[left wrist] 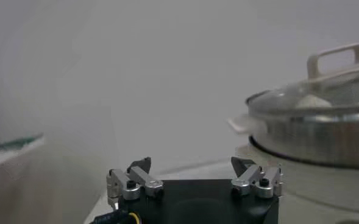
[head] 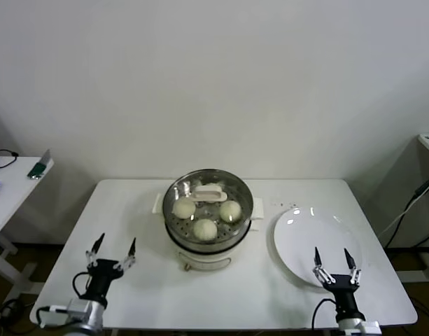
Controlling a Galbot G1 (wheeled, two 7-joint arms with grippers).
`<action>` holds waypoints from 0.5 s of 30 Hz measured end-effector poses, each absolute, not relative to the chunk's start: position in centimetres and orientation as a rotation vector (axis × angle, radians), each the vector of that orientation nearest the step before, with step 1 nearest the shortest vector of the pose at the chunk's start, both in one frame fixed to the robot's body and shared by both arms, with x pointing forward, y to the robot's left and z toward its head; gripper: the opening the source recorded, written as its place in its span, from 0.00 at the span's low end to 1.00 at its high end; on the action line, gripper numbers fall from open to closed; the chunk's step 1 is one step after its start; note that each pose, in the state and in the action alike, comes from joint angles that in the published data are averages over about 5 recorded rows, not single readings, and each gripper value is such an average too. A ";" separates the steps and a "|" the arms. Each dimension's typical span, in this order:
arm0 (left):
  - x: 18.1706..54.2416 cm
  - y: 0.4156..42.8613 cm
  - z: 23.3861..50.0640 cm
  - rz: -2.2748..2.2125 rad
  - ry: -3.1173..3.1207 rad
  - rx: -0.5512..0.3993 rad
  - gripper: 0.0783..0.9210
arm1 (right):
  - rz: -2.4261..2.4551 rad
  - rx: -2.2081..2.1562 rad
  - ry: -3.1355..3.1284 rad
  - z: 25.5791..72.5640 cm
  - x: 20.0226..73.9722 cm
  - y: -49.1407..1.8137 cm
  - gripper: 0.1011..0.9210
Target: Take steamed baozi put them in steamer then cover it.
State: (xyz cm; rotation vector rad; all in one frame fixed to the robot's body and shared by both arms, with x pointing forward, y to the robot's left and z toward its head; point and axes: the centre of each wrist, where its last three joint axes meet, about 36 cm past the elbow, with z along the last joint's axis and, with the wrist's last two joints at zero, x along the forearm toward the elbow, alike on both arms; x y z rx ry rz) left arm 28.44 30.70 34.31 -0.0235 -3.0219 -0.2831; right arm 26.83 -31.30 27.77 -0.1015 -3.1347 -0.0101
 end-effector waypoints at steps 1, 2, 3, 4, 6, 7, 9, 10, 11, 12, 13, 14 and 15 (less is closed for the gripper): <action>28.1 30.8 33.9 -0.267 -3.020 -0.017 0.88 | -0.012 -0.100 -3.134 27.7 26.8 -31.3 0.88; 27.9 30.8 33.5 -0.252 -3.017 -0.010 0.88 | -0.014 -0.099 -3.133 27.7 26.9 -31.2 0.88; 27.6 30.9 33.1 -0.239 -3.016 -0.004 0.88 | -0.016 -0.099 -3.132 27.7 26.9 -31.2 0.88; 27.4 30.9 32.8 -0.227 -3.014 0.000 0.88 | -0.017 -0.097 -3.131 27.6 26.9 -31.1 0.88; 27.0 31.0 32.3 -0.207 -3.014 0.008 0.88 | -0.021 -0.096 -3.130 27.5 26.9 -31.0 0.88; 26.8 31.1 32.1 -0.199 -3.015 0.011 0.88 | -0.023 -0.094 -3.130 27.5 26.9 -31.0 0.88; 26.5 31.2 31.8 -0.185 -3.017 0.014 0.88 | -0.026 -0.093 -3.129 27.5 26.9 -30.9 0.88; 26.3 31.2 31.6 -0.179 -3.017 0.015 0.88 | -0.028 -0.092 -3.129 27.5 26.9 -30.9 0.88; 26.2 31.2 31.5 -0.173 -3.017 0.017 0.88 | -0.030 -0.092 -3.129 27.5 26.9 -30.8 0.88; 26.1 31.2 31.3 -0.168 -3.017 0.018 0.88 | -0.031 -0.091 -3.129 27.5 26.9 -30.8 0.88; 26.0 31.2 31.2 -0.163 -3.018 0.019 0.88 | -0.032 -0.091 -3.129 27.4 26.9 -30.8 0.88; 26.0 31.2 31.2 -0.161 -3.019 0.020 0.88 | -0.033 -0.091 -3.129 27.4 26.9 -30.8 0.88; 25.9 31.3 31.1 -0.159 -3.019 0.021 0.88 | -0.033 -0.092 -3.129 27.4 26.9 -30.8 0.88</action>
